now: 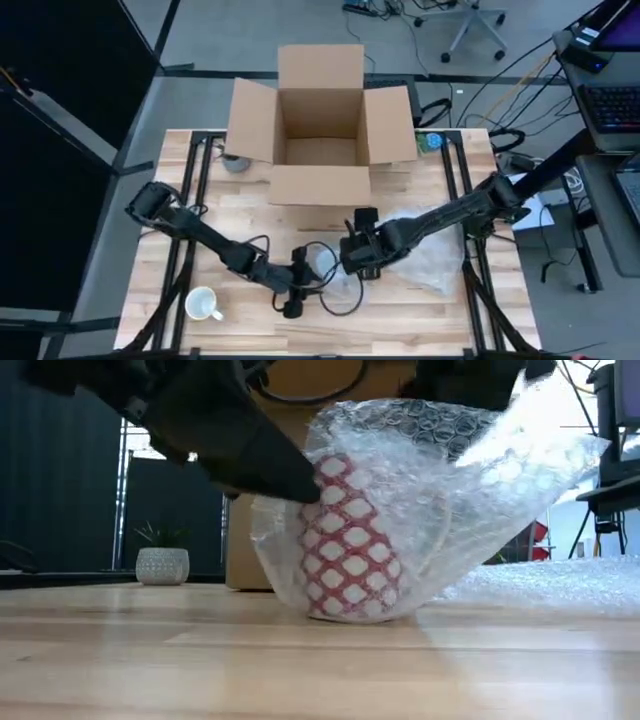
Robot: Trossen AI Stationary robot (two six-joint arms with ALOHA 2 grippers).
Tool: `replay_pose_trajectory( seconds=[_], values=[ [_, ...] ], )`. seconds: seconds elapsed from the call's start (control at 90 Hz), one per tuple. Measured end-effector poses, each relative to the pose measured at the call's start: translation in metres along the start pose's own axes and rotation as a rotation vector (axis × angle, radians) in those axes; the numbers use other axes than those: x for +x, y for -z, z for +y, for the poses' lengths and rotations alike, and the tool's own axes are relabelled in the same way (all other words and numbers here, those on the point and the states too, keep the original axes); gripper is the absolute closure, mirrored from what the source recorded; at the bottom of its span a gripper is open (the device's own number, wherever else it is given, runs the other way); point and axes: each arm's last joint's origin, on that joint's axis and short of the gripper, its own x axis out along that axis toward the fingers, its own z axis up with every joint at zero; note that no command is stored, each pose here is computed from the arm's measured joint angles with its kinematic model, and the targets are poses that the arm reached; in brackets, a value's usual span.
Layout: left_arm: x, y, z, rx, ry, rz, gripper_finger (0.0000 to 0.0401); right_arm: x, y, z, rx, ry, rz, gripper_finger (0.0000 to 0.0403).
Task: Wrap mug
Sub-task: Wrap the red mug with bubble wrap
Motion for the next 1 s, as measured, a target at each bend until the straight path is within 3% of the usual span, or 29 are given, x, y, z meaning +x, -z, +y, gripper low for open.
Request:
replay_pose_trajectory(
  seconds=[0.2,0.411,0.578,0.711,1.0],
  values=[
    [-0.028,-0.016,-0.004,0.007,0.001,-0.017,0.0258,-0.034,-0.009,0.058,0.018,-0.167,-0.249,0.0151],
    [-0.034,-0.021,-0.004,0.035,-0.011,-0.043,0.0258,-0.013,-0.015,0.096,0.033,-0.127,-0.336,0.0151],
    [-0.034,-0.02,-0.004,0.036,-0.013,-0.037,0.0258,0.029,-0.024,0.09,-0.004,-0.056,-0.24,0.0151],
    [-0.035,-0.016,-0.005,0.045,-0.02,-0.001,0.0258,0.038,-0.032,0.072,0.004,-0.028,-0.226,0.0151],
    [-0.035,-0.012,-0.006,0.058,-0.029,0.035,0.0258,0.059,-0.039,0.047,-0.003,-0.129,-0.124,0.0151]
  ],
)
